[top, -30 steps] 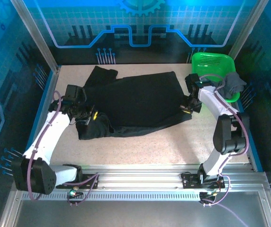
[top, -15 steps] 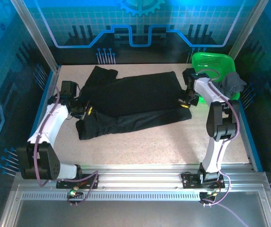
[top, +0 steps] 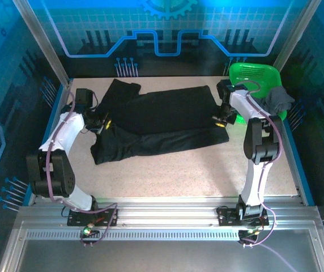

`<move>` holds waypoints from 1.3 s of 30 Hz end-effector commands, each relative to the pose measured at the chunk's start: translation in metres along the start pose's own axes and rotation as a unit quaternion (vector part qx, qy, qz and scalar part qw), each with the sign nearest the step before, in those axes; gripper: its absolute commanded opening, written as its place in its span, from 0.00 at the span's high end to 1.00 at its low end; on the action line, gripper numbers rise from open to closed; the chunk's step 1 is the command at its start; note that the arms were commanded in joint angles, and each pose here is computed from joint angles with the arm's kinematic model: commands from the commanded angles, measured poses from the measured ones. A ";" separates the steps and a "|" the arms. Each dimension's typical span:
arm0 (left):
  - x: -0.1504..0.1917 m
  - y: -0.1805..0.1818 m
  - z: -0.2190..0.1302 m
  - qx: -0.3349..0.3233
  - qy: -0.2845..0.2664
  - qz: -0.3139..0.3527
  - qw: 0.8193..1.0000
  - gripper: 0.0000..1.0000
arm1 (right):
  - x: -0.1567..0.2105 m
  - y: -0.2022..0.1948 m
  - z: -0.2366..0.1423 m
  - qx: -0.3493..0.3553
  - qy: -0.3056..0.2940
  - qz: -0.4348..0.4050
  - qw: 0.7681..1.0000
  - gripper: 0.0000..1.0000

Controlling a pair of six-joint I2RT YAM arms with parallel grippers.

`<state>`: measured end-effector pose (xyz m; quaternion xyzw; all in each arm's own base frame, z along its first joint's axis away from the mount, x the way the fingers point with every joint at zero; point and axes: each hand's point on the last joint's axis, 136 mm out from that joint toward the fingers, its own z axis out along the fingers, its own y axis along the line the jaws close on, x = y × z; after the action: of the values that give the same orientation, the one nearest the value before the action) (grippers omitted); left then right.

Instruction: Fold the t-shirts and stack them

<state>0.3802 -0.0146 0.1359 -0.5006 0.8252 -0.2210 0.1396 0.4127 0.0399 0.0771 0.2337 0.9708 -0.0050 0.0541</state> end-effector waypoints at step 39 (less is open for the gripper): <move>0.041 0.126 0.031 -0.127 0.049 -0.031 0.990 0.67 | 0.041 -0.027 0.024 -0.019 0.013 -0.053 0.998 0.83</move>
<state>0.2577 -0.0175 0.0457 -0.5250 0.8376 -0.1508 0.0097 0.3611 0.0350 0.0589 0.1899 0.9804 0.0146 0.0506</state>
